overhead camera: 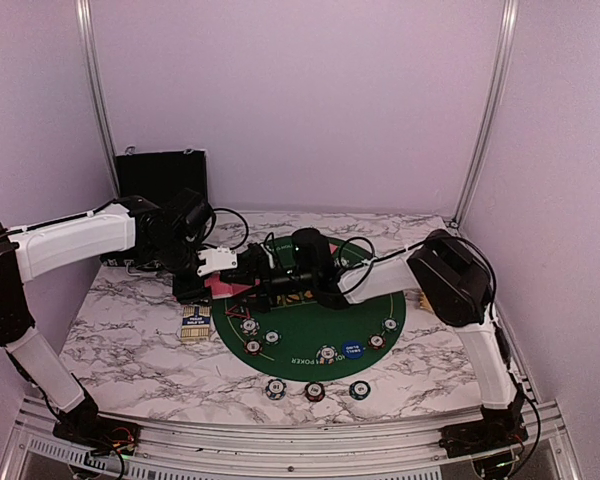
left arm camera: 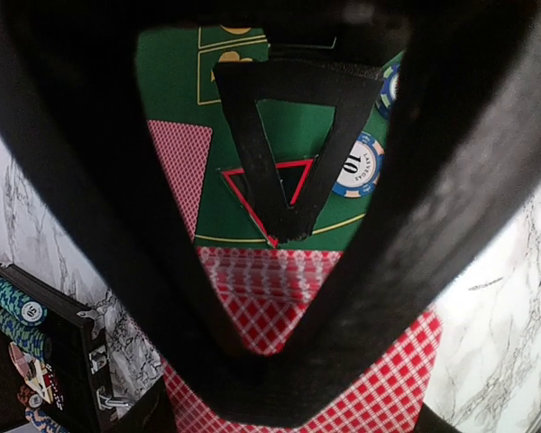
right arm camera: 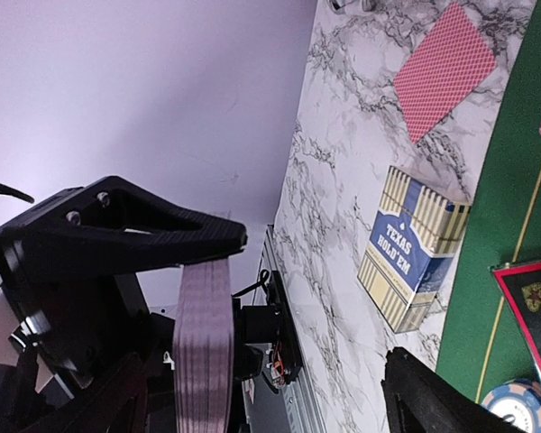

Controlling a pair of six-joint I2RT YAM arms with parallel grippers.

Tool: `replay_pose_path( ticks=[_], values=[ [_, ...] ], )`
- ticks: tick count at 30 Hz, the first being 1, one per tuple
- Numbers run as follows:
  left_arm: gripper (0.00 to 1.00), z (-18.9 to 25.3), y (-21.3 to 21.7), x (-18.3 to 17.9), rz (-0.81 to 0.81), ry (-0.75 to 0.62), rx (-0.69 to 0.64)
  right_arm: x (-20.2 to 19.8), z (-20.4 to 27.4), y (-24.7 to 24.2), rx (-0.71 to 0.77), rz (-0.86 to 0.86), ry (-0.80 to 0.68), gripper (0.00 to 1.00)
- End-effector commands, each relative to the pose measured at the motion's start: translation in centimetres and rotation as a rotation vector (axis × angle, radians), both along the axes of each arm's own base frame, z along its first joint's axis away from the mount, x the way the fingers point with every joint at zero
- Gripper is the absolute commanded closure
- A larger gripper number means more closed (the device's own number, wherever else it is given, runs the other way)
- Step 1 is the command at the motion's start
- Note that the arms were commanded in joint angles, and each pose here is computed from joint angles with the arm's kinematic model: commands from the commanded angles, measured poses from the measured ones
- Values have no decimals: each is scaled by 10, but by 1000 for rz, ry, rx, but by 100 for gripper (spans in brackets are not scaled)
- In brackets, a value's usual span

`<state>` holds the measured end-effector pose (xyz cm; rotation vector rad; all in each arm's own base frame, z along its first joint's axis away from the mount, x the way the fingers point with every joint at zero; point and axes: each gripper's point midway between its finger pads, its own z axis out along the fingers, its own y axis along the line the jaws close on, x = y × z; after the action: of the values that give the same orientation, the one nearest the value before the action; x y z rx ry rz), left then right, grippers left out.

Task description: Distribute texas hold em gaming equipment

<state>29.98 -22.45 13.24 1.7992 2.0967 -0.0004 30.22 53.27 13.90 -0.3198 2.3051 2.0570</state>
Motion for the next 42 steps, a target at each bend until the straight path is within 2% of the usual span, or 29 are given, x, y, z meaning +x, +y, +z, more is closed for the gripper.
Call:
replay_pose_path(
  ticks=[1,13,24,38,42],
  values=[
    [95,14,-9,3,-5,-17,-44,-9,13,21,59,40,-5,11],
    [94,16,-11,4,-6,-19,-49,-6,11,35,127,44,52,11],
    [94,16,-10,4,-4,-20,-47,1,2,48,116,60,71,12],
    [94,15,-8,3,-3,-24,-38,21,-14,19,33,-13,49,31],
    [95,14,-7,3,-4,-23,-35,20,-14,9,21,-21,38,39]
  ],
)
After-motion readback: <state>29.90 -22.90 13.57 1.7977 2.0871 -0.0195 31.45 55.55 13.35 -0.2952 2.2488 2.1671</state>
